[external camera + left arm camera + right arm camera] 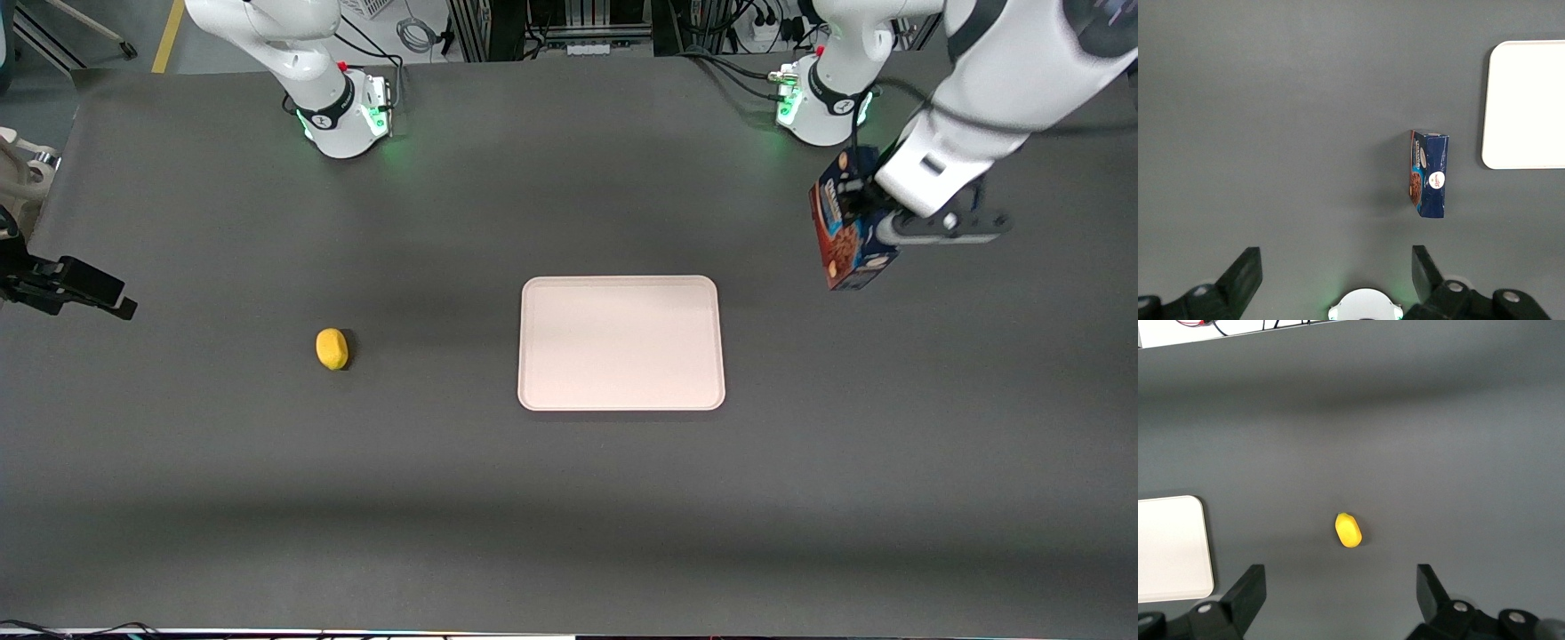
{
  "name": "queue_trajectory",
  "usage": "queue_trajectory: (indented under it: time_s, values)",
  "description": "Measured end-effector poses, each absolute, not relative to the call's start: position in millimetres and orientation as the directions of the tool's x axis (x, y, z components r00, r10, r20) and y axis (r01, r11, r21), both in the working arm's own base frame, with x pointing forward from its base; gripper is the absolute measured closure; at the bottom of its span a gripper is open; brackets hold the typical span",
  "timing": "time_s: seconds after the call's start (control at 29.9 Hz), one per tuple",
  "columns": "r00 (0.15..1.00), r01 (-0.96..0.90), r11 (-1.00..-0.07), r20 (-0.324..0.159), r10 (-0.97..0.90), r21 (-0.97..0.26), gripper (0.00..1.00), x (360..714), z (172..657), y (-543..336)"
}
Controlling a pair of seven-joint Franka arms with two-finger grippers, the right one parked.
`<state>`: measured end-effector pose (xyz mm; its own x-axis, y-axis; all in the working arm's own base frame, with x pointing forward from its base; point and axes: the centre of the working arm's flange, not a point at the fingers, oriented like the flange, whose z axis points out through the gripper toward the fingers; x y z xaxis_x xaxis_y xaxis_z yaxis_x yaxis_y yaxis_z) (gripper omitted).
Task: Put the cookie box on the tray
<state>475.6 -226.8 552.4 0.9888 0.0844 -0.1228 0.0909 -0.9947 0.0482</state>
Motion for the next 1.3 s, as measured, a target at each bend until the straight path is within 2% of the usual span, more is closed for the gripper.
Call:
queue_trajectory:
  time_s: [0.2,0.4,0.54,0.94,1.3]
  values:
    - [0.982,0.077,-0.995,-0.18,0.064,0.068,0.79,507,472,-250]
    - [0.979,0.072,-0.992,-0.199,0.051,0.099,0.79,533,378,-256]
    - [0.979,0.071,-0.99,-0.198,0.046,0.12,0.79,539,339,-263]
    - [0.992,0.02,-0.993,-0.123,0.006,0.117,0.75,546,297,-281]
    - [0.994,-0.015,-0.993,-0.104,-0.027,0.116,0.72,543,263,-283]
